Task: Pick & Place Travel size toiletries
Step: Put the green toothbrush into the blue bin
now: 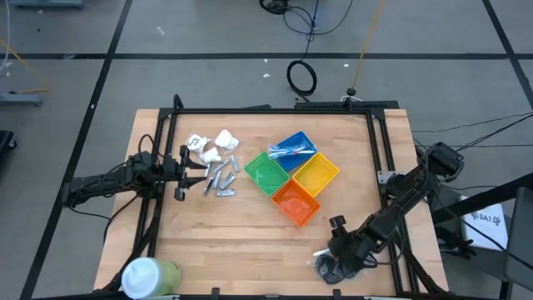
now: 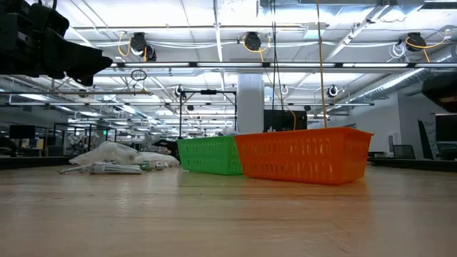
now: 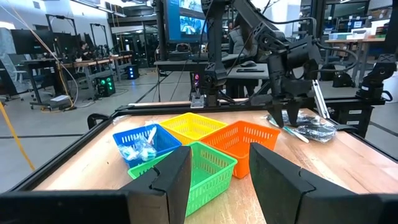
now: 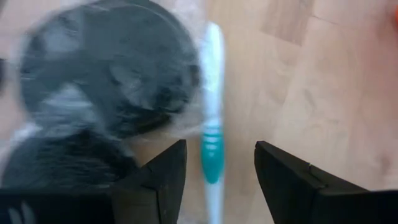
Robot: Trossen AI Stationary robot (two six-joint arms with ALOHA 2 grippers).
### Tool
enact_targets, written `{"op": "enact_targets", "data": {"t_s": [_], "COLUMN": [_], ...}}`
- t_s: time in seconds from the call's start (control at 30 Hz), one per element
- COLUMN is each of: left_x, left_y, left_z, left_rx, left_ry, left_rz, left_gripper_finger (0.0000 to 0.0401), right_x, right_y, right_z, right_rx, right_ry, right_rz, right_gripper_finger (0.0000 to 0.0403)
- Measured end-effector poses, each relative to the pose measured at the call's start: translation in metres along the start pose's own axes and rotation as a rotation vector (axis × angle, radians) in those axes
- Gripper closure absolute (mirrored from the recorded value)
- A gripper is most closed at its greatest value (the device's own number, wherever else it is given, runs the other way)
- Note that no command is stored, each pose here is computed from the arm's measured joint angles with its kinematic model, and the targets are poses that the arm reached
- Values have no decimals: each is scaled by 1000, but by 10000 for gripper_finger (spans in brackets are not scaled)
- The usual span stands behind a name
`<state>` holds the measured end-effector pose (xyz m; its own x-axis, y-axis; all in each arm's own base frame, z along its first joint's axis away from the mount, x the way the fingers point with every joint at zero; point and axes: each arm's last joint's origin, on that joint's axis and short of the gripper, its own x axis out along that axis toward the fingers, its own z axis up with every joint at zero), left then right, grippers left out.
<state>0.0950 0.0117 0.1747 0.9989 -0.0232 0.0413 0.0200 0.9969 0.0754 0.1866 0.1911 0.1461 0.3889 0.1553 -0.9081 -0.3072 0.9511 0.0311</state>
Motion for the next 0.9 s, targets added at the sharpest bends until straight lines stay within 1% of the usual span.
{"op": "enact_targets", "data": {"t_s": [0.07,0.2,0.3,0.47,0.6,0.77,0.9], "left_x": [0,0,0,0,0,0,0], "left_y": [0,0,0,0,0,0,0], "left_z": [0,0,0,0,0,0,0], "left_rx": [0,0,0,0,0,0,0], "left_ry": [0,0,0,0,0,0,0], "left_rz": [0,0,0,0,0,0,0], "left_gripper_finger": [242,242,242,242,242,242,242], "right_x": [3,10,13,13,14,15,10], "right_y": [-5,-12,-15,-19,-23,-29,-34], "right_z": [-2,-5,-7,-7,-6,-4,-4], "right_rx": [22,70,87,38,-7,-27,-49], "right_ry": [12,18,9,7,-2,2,2], "right_rz": [-6,88,127,122,104,94,86], "right_gripper_finger": [233,240,246,271,310,365,369]}}
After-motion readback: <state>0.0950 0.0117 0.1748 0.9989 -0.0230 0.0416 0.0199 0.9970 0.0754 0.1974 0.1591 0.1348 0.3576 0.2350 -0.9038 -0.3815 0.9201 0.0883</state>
